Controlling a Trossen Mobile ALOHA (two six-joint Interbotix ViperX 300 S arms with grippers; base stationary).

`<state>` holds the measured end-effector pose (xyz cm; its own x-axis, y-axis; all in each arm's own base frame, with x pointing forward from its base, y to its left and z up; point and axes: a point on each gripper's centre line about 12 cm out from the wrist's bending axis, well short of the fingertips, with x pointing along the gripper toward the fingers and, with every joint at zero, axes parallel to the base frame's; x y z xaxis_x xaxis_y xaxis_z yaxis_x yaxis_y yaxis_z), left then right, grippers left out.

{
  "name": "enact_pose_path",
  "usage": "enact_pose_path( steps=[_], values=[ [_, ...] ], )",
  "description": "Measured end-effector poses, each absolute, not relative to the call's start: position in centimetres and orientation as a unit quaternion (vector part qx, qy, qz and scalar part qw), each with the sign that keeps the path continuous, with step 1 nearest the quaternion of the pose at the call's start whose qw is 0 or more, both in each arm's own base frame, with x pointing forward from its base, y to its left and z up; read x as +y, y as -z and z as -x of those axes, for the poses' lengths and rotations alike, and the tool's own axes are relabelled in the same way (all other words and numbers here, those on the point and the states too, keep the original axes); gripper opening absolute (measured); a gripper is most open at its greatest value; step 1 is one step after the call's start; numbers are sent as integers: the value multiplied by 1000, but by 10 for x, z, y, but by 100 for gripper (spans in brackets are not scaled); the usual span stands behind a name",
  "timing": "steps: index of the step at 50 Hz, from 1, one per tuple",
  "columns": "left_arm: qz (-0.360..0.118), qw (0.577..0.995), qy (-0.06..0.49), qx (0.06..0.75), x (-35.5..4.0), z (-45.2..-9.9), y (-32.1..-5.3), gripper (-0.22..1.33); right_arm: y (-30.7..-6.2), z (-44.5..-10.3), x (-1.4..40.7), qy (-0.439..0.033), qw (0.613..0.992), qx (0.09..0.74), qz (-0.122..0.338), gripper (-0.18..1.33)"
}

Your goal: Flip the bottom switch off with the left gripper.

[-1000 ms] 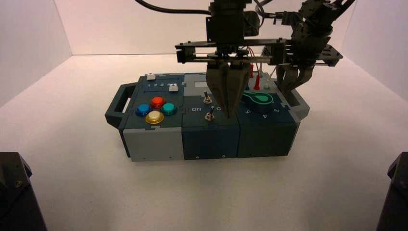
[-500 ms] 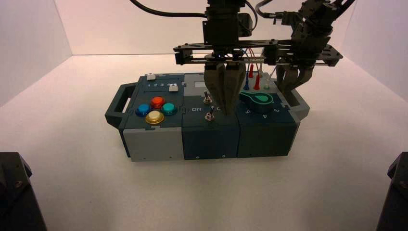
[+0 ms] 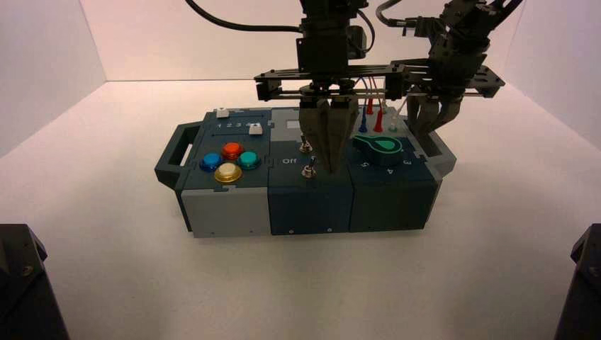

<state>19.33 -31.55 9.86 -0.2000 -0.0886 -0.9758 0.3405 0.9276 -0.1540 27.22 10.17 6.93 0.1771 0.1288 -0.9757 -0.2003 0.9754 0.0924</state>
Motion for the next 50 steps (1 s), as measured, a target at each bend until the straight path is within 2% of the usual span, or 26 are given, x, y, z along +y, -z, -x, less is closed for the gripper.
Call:
enact_pose_path(
  steps=[50],
  values=[
    [-65,628,151,761,-297,-204,-90,-17,-68,-273,104,-110,764,635,33,-16]
  ],
)
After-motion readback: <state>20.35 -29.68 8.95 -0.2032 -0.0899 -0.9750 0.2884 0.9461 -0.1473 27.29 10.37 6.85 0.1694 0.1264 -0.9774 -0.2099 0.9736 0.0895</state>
